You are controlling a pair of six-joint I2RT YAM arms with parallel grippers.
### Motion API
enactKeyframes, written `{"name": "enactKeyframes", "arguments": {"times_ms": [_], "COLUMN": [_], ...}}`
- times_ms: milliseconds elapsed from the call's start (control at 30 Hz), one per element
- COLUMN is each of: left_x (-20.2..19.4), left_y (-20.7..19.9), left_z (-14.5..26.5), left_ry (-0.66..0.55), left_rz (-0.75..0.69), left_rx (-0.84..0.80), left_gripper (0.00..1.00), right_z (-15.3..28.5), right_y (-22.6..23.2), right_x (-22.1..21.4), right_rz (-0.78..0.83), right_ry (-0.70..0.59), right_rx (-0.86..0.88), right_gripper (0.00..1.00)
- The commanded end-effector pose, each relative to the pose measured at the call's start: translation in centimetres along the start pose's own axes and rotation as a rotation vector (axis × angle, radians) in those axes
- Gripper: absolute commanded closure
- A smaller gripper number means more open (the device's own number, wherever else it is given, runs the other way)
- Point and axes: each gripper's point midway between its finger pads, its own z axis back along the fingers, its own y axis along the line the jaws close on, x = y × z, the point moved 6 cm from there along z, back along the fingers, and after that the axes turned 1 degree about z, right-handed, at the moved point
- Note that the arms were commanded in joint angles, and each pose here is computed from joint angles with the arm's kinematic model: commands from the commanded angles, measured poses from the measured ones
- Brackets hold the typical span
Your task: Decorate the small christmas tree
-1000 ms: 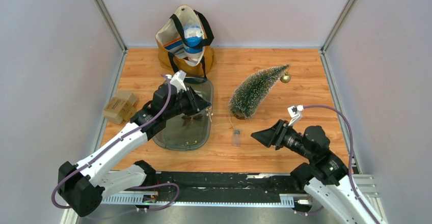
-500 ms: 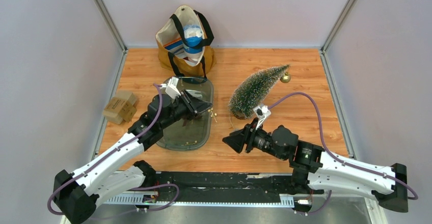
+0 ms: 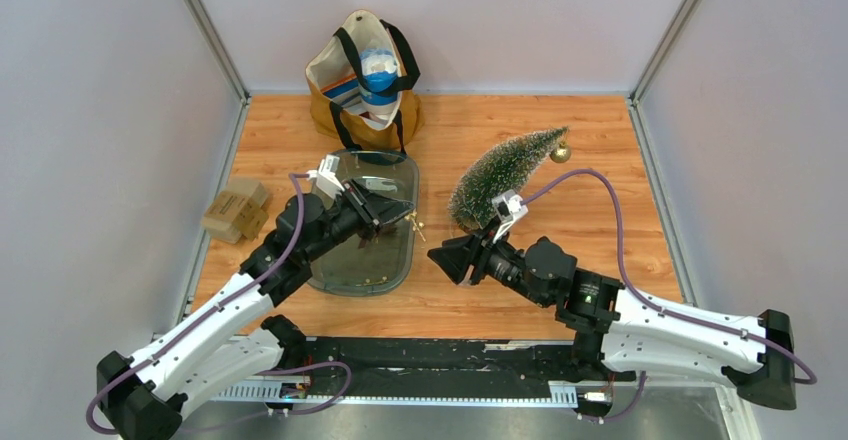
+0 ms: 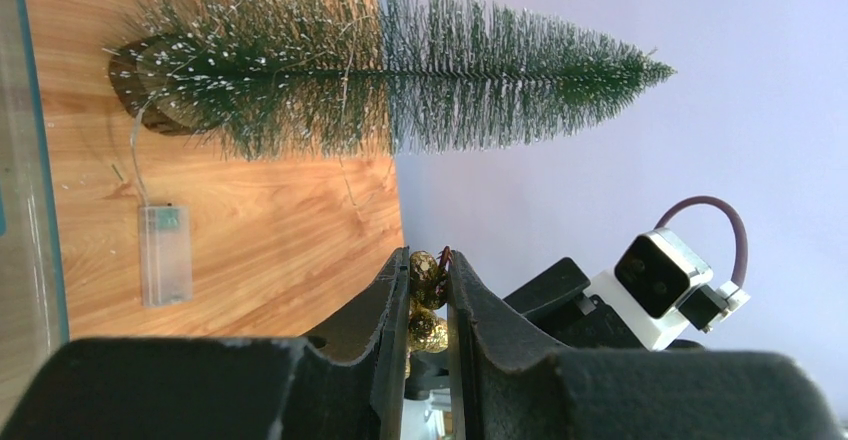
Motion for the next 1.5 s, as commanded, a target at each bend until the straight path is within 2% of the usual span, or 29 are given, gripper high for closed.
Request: {"name": "enactKeyframes", "arguments": {"times_ms": [0,533,833,1467], "left_x": [-0.1,-0.4,-0.5,-0.6], "left_y": [-0.7,-0.7,-0.9,-0.8], "left_z": [0.4,0.3,0.6,0.4], "left_ry": [-0.006,0.017,0.021,0.03], "left_rz": [0.039,0.074,0.073,0.076], "left_rx": [-0.042,-0.079,-0.096,-0.098], "left_gripper": [0.75,0.76,0.76,0.76], "right_z": [-0.4,-2.4,-2.9,-3.3], "right_y": [1.5,1.5,1.8,1.1], "right_x": [2.4,1.7,2.2,2.6], "right_rz": [0.016,0.063,0.083,0.081], "right_ry": [-0.086,-0.034,-0.047,-0.058], "right_rx": [0.036,0.002,0.016,0.015], "right_gripper": [0.49,0.49,0.53,0.8]}}
